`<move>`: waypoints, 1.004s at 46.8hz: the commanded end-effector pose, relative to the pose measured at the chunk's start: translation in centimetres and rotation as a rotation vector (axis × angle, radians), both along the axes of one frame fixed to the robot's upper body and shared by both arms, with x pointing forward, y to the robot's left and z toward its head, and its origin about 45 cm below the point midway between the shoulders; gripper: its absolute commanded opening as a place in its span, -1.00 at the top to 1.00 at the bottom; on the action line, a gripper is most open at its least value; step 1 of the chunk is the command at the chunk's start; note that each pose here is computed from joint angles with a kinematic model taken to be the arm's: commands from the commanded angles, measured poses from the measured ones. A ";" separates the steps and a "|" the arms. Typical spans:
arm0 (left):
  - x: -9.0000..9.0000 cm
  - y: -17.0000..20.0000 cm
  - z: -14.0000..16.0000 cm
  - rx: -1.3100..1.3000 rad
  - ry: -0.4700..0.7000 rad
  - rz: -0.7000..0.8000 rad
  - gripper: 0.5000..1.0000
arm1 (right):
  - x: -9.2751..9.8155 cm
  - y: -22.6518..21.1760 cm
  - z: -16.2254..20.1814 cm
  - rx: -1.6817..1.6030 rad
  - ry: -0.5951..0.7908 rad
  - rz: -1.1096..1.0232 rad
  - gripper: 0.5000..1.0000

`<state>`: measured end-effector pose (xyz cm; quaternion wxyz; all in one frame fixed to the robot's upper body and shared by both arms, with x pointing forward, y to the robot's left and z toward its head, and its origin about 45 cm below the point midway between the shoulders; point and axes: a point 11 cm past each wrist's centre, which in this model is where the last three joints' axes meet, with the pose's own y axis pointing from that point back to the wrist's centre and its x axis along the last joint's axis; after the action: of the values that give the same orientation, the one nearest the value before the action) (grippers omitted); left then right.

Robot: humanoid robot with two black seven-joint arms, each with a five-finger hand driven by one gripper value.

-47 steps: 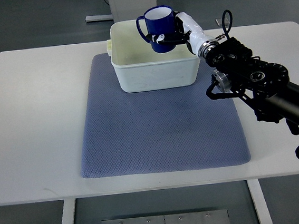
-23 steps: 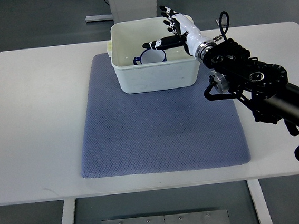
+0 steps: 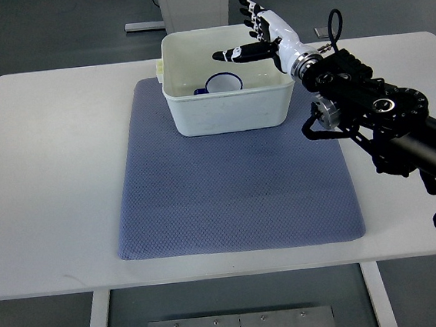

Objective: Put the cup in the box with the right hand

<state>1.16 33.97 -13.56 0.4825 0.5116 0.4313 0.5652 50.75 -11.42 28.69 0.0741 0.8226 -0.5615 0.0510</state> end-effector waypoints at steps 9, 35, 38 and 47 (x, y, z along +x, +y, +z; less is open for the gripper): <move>0.0 0.0 0.0 0.000 0.000 0.000 -1.00 | 0.5 -3.3 1.9 0.068 -0.031 -0.052 -1.00; 0.0 0.0 0.0 0.000 0.000 0.000 -1.00 | -0.4 -17.1 2.0 0.257 -0.124 -0.290 -1.00; 0.0 0.0 0.0 0.000 0.000 0.000 -1.00 | -0.3 -18.1 1.5 0.273 -0.104 -0.324 -1.00; 0.0 0.0 0.0 0.000 0.000 0.000 -1.00 | -0.3 -22.2 -1.1 0.336 -0.029 -0.471 -1.00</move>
<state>1.16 33.97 -13.56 0.4825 0.5116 0.4313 0.5652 50.50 -32.37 28.30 -0.0583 0.6855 -0.7251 -0.0303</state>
